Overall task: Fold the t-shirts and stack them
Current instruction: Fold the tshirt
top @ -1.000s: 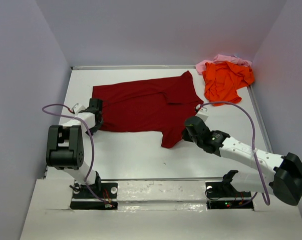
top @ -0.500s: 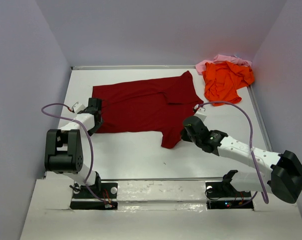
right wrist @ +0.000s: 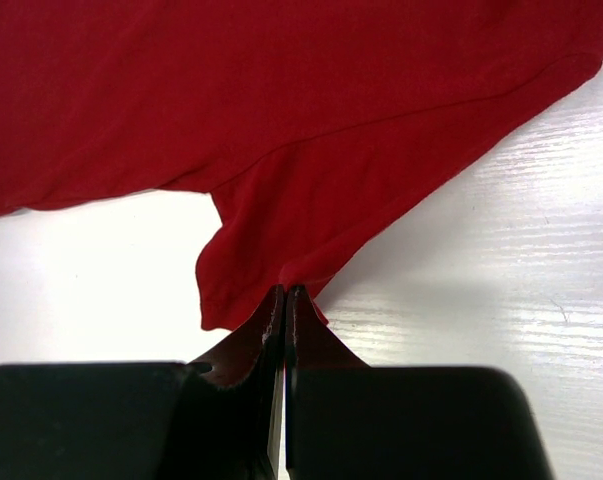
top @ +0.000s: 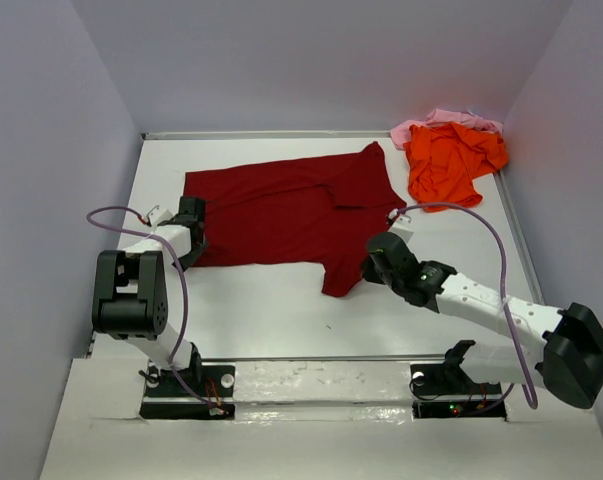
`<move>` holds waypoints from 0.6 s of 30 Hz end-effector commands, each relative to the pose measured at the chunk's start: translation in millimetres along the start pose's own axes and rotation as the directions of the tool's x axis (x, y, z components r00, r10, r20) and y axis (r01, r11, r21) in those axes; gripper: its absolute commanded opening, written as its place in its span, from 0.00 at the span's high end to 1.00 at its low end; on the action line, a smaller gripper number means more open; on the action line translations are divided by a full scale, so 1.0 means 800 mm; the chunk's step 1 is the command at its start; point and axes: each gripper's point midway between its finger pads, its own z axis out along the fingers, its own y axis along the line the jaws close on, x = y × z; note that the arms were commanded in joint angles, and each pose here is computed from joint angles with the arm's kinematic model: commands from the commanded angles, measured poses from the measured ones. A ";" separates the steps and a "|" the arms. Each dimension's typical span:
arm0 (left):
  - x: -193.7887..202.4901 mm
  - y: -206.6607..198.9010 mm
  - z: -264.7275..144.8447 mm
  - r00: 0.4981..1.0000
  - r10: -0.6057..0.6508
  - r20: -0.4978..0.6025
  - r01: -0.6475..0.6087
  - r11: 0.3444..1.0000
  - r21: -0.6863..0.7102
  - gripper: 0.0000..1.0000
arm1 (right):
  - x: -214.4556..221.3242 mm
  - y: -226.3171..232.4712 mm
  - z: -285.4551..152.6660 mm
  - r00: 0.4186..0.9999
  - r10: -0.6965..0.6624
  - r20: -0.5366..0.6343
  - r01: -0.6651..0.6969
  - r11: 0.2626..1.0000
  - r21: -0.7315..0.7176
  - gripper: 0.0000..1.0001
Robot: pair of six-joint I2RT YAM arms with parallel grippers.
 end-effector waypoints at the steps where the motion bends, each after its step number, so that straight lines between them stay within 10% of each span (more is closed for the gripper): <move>1: 0.011 0.011 0.009 1.000 0.009 -0.023 -0.010 0.999 -0.043 0.39 | -0.009 0.013 -0.005 0.999 0.016 0.033 -0.014 0.999 -0.048 1.00; 10: 0.027 0.016 0.012 0.999 0.007 -0.047 -0.008 1.000 -0.020 0.92 | -0.008 0.009 -0.005 0.999 0.026 0.030 -0.024 0.999 -0.046 1.00; 18: 0.033 0.008 0.000 0.996 0.029 -0.080 -0.024 0.998 0.052 1.00 | -0.016 0.009 -0.009 0.999 0.012 0.053 -0.010 0.999 -0.050 1.00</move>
